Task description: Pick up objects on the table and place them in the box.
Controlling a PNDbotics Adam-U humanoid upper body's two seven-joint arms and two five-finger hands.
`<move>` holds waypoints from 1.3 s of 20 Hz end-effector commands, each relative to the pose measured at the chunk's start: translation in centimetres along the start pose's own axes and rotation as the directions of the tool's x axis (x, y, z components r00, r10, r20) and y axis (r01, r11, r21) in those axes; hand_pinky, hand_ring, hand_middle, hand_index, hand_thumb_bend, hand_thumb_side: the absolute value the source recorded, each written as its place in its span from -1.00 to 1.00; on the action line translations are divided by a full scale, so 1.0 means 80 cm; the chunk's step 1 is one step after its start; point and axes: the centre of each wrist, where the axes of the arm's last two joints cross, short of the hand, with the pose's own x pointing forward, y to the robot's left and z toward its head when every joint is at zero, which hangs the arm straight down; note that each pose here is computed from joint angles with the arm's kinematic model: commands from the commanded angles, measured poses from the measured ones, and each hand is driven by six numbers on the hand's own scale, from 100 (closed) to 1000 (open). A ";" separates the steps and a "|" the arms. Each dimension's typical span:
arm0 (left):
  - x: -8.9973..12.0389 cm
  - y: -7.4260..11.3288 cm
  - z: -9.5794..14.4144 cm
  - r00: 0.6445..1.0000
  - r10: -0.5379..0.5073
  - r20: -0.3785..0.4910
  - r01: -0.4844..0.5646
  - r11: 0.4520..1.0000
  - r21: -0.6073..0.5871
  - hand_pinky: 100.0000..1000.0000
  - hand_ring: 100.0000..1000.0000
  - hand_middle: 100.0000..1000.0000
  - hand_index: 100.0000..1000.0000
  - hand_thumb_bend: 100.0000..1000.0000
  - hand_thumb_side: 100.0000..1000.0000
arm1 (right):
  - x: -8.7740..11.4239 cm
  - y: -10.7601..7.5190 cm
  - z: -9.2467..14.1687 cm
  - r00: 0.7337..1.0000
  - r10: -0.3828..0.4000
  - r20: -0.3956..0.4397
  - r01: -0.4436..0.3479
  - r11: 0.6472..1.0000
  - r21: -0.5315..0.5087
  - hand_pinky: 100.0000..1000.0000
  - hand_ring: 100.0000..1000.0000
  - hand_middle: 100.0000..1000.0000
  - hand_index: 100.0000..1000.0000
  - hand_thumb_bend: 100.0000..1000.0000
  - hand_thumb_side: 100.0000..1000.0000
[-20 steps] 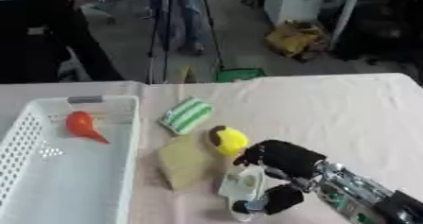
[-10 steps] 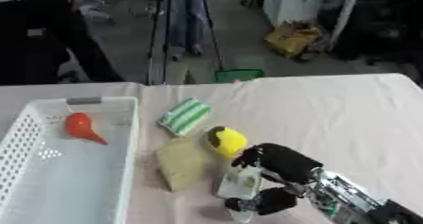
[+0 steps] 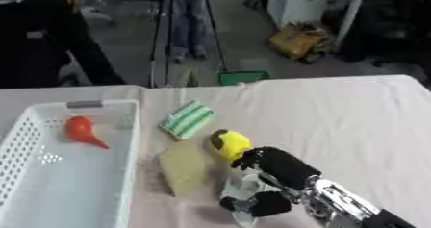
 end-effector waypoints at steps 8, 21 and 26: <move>0.006 -0.001 -0.007 1.000 0.005 0.026 -0.005 1.000 -0.004 1.00 0.84 0.90 0.80 -1.00 1.00 | -0.007 -0.008 0.000 0.999 0.031 -0.030 -0.032 0.999 -0.029 0.50 0.43 0.11 0.52 -0.02 0.61; 0.006 0.000 -0.008 1.000 0.004 0.025 -0.004 1.000 0.000 1.00 0.84 0.91 0.80 -1.00 1.00 | -0.007 -0.005 0.001 0.999 0.032 -0.027 -0.033 0.999 -0.012 0.39 0.12 0.09 0.41 -0.09 0.50; 0.006 0.000 -0.008 1.000 0.004 0.025 -0.004 1.000 0.000 1.00 0.84 0.91 0.80 -1.00 1.00 | -0.006 -0.005 0.001 0.999 0.029 -0.024 -0.029 0.999 -0.016 0.36 0.07 0.04 0.37 -0.13 0.46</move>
